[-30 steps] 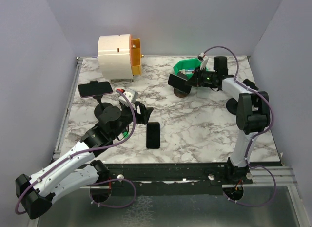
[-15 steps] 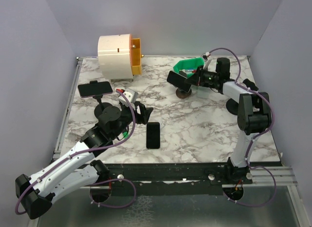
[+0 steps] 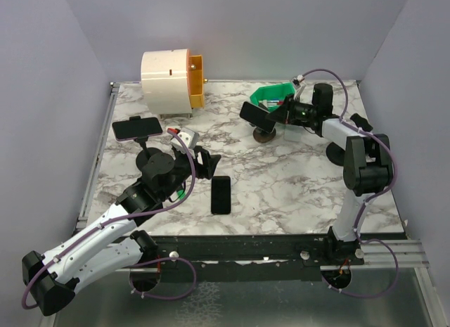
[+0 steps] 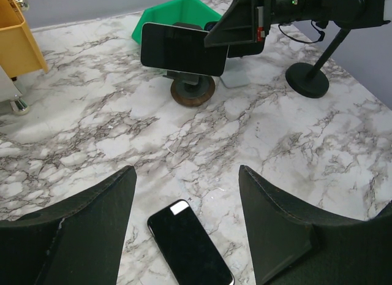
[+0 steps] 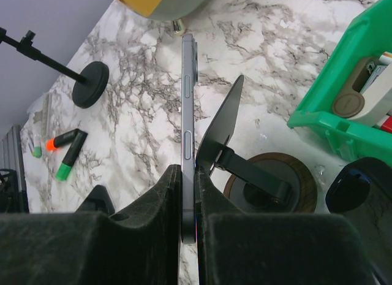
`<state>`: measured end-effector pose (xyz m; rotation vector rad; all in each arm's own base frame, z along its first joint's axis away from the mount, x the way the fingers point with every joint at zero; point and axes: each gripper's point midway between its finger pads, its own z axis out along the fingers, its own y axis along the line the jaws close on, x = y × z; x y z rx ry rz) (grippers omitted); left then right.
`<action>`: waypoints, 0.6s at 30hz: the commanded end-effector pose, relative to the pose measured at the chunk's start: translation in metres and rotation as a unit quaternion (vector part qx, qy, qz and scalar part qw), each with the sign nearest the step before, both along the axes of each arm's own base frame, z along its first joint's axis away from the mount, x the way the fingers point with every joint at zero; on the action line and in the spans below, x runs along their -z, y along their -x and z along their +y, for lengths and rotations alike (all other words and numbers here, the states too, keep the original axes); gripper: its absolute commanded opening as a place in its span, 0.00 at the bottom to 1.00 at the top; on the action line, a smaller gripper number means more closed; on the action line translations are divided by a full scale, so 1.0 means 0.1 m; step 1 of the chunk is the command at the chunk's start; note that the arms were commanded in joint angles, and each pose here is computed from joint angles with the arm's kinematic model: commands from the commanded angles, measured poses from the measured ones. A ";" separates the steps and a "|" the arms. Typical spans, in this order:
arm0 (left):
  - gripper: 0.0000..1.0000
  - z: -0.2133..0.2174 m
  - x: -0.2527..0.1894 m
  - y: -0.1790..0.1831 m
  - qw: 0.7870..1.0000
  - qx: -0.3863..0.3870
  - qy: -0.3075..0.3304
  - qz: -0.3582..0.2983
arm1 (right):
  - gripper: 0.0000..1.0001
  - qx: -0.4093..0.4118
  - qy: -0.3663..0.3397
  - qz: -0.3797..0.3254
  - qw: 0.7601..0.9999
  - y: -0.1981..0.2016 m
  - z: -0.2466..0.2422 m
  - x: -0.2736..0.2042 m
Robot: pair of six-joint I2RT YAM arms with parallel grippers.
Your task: Remove the phone from the phone stand
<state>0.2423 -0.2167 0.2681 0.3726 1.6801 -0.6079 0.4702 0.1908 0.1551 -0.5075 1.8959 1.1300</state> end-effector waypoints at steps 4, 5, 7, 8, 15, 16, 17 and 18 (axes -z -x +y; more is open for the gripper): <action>0.69 -0.03 -0.03 0.01 1.000 0.007 0.003 -0.008 | 0.00 -0.003 0.009 -0.036 0.999 0.15 -0.03 -0.21; 0.69 -0.03 -0.04 0.02 1.000 0.009 0.004 -0.008 | 0.00 -0.002 0.012 -0.035 0.999 0.16 -0.04 -0.20; 0.69 -0.03 -0.05 0.02 1.000 0.010 0.006 -0.008 | 0.00 0.001 0.018 -0.033 0.999 0.19 -0.05 -0.18; 0.69 -0.03 -0.04 0.02 1.000 0.011 0.006 -0.008 | 0.00 0.004 0.020 -0.035 0.999 0.20 -0.06 -0.18; 0.69 -0.03 -0.07 0.03 1.000 0.012 0.009 -0.010 | 0.00 0.009 0.030 -0.038 0.999 0.26 -0.09 -0.25; 0.69 -0.02 -0.08 0.04 1.000 0.012 0.010 -0.011 | 0.00 0.011 0.033 -0.037 0.999 0.26 -0.10 -0.25; 0.69 -0.02 -0.08 0.04 1.000 0.012 0.011 -0.011 | 0.00 0.014 0.036 -0.037 0.999 0.27 -0.11 -0.25; 0.69 -0.02 -0.08 0.04 1.000 0.012 0.012 -0.011 | 0.00 0.016 0.037 -0.038 0.998 0.28 -0.11 -0.26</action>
